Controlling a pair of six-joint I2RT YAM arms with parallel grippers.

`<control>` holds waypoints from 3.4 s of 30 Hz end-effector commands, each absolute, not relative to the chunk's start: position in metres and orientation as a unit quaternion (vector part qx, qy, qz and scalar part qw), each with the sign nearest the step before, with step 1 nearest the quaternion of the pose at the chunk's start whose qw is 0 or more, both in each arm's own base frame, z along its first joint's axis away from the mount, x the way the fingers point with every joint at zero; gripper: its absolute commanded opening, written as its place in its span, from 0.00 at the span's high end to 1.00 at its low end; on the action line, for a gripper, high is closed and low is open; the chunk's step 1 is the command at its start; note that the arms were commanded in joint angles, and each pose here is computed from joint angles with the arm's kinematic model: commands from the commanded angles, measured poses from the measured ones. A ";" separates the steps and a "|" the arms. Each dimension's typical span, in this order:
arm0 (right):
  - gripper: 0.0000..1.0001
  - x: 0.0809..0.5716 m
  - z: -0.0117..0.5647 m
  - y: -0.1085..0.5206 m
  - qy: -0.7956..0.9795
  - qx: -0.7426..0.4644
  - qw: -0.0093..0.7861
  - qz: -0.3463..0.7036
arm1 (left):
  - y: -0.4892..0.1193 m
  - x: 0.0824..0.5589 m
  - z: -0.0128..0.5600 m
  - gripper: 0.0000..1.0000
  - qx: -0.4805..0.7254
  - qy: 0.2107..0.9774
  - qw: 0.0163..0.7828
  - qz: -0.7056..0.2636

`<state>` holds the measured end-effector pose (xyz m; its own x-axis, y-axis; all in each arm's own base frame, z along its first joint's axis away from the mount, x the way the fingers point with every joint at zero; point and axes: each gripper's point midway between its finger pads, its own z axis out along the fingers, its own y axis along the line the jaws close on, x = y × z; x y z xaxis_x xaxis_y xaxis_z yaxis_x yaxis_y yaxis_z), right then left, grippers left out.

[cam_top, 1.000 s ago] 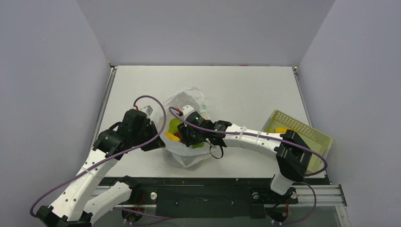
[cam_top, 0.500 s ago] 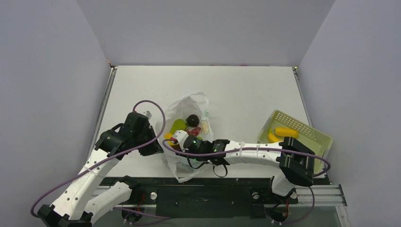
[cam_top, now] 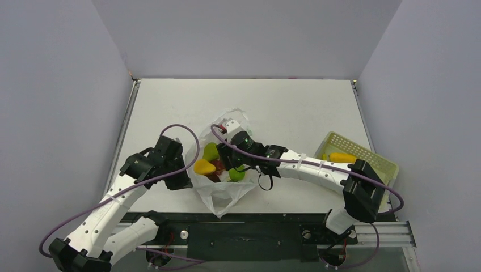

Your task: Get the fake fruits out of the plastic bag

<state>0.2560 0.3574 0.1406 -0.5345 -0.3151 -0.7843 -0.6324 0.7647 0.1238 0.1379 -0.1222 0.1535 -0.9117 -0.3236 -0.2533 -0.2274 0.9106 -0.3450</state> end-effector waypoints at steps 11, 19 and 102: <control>0.59 0.116 0.109 0.401 0.765 -0.499 0.324 0.246 | -0.122 0.157 0.120 1.00 -0.136 0.965 0.175 -0.138; 0.64 0.141 0.105 0.409 0.787 -0.463 0.304 0.273 | -0.118 0.149 0.122 1.00 -0.164 0.960 0.177 -0.145; 1.00 0.196 0.305 0.334 0.756 -0.338 0.464 0.314 | -0.133 0.160 0.121 1.00 -0.080 0.962 0.187 -0.180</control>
